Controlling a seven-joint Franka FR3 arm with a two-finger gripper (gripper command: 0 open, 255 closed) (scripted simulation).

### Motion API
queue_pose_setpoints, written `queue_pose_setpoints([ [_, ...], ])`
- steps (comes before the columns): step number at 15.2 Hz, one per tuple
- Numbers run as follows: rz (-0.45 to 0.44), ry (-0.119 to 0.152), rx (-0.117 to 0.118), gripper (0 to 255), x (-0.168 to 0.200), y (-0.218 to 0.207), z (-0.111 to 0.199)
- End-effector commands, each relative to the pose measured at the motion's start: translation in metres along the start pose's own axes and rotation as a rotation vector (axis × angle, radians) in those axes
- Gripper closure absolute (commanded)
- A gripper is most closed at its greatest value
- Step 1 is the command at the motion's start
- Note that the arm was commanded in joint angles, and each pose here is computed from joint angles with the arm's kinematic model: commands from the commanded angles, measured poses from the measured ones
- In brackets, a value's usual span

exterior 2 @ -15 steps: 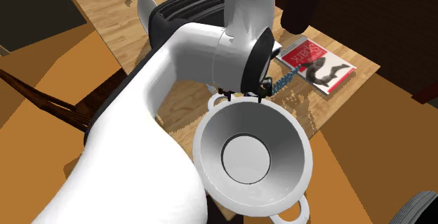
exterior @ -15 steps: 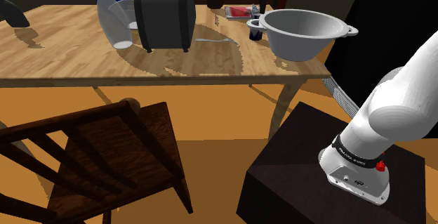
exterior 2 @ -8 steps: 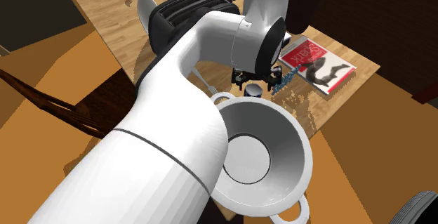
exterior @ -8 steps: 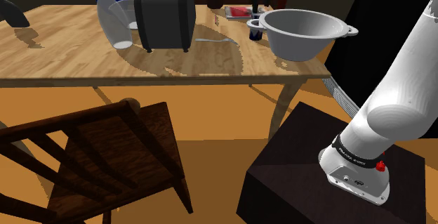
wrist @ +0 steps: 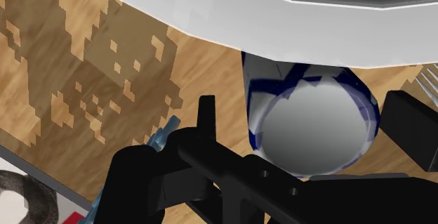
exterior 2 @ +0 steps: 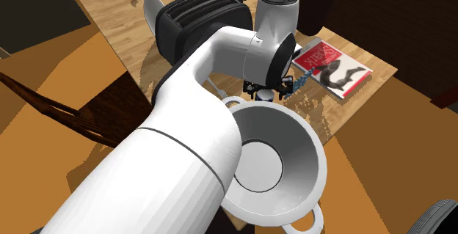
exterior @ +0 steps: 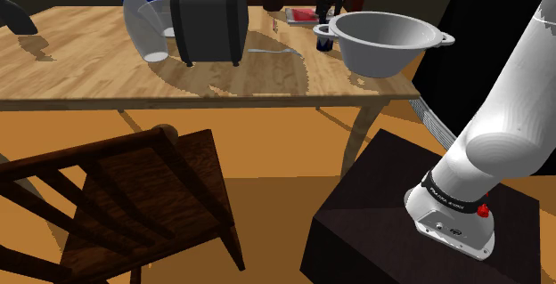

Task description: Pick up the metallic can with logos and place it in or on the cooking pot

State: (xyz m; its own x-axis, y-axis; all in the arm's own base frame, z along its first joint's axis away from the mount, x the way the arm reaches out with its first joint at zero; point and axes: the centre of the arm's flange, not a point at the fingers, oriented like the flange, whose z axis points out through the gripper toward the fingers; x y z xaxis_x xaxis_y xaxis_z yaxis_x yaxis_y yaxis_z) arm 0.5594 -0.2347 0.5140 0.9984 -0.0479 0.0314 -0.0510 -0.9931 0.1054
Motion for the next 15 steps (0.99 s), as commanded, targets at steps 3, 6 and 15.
queue_pose_setpoints([
  [3, 0.0, 0.0, 0.0, 0, -0.0001, -0.0003, 0.0008],
  [6, 0.0, 0.0, 0.0, 255, -0.0001, -0.0003, 0.0007],
  [15, 0.0, 0.0, 0.0, 255, -0.0001, -0.0003, 0.0008],
])
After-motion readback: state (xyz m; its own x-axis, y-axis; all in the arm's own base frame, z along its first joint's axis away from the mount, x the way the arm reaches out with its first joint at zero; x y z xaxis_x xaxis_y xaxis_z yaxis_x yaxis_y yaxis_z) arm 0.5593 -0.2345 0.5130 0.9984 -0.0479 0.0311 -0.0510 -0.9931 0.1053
